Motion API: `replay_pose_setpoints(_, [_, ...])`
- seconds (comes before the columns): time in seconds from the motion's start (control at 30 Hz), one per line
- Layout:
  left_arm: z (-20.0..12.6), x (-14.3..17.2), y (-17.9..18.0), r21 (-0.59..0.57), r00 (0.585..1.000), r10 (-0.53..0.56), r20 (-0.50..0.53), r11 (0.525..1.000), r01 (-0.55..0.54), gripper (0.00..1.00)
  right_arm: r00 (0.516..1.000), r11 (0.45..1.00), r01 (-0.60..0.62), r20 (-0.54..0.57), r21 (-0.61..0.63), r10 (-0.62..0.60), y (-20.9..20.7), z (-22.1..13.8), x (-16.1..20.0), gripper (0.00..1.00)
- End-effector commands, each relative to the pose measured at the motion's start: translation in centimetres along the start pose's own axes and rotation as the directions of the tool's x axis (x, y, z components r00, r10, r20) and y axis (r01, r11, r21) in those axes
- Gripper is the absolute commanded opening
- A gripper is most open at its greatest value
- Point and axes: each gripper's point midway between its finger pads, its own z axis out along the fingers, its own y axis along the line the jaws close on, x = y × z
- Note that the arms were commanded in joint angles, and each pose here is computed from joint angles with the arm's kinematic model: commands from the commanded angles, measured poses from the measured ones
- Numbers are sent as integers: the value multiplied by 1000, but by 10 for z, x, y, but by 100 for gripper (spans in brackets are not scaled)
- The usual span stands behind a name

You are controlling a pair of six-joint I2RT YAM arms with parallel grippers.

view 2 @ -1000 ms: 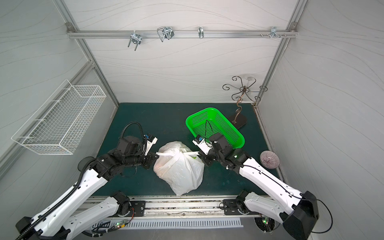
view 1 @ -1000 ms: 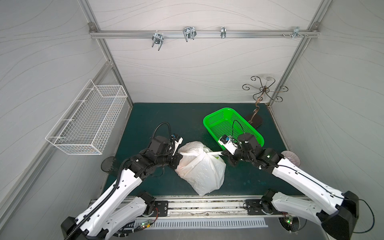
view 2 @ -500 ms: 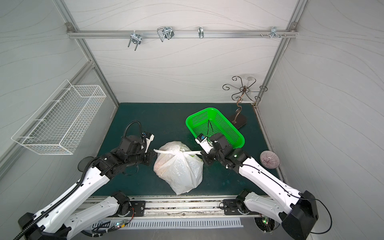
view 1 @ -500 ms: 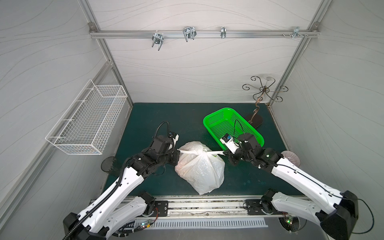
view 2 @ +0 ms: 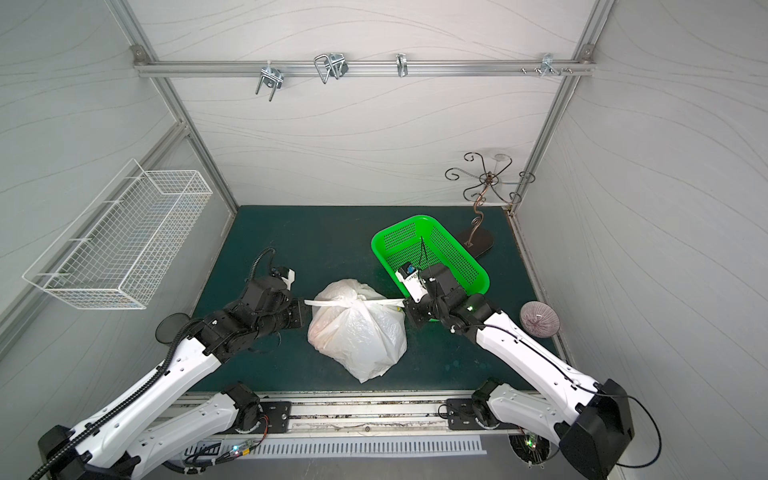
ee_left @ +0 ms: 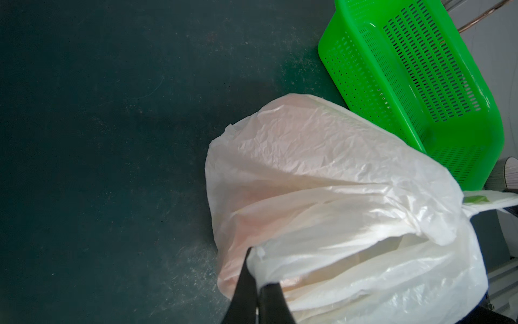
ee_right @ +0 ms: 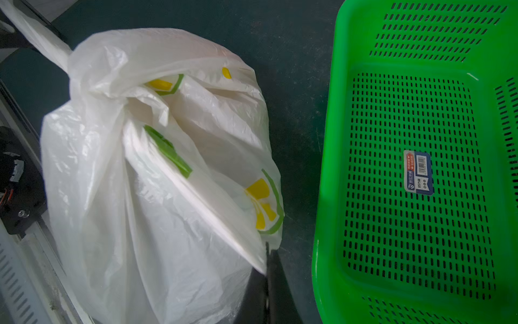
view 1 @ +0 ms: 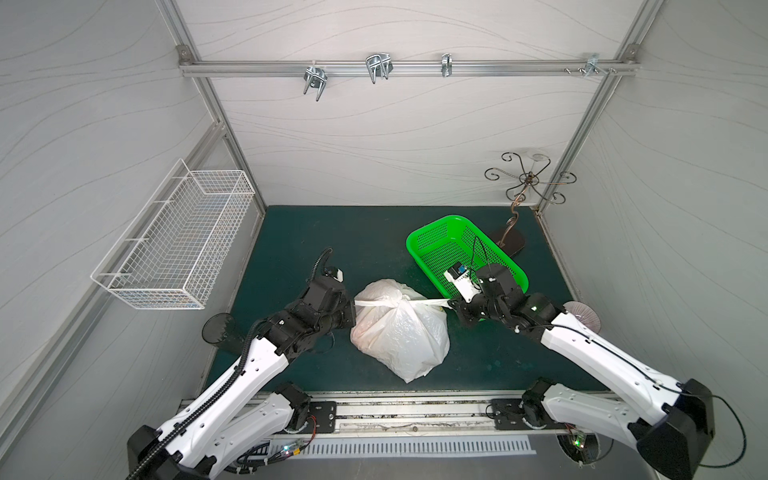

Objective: Place the pineapple into a plastic bag & tie a knot
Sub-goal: Tie the plastic bag at the center of the board.

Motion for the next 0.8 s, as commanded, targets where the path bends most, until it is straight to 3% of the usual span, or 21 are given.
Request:
replay_pose_setpoints(0.0, [-18, -4, 83, -376, 988, -83, 127, 918, 125, 0, 983, 955, -83, -136, 285, 126, -59, -16, 40, 0])
replay_pose_setpoints(0.27, [-25, 1, 99, -436, 983, -101, 155, 885, 160, 0, 970, 942, -146, -145, 302, 197, -66, -15, 43, 0])
replay_pose_setpoints(0.5, [-22, -3, 93, -418, 983, -101, 156, 894, 159, 0, 972, 950, -180, -105, 256, 212, -57, -17, 34, 0])
replay_pose_setpoints(0.67, [-31, -46, 56, -269, 961, -7, 275, 960, 84, 0, 977, 962, -215, 48, 167, 210, -46, -29, -13, 0])
replay_pose_setpoints(0.77, [-50, -79, 37, -248, 942, 46, 332, 968, 40, 0, 971, 968, -220, 127, 120, 205, -42, -36, -51, 0])
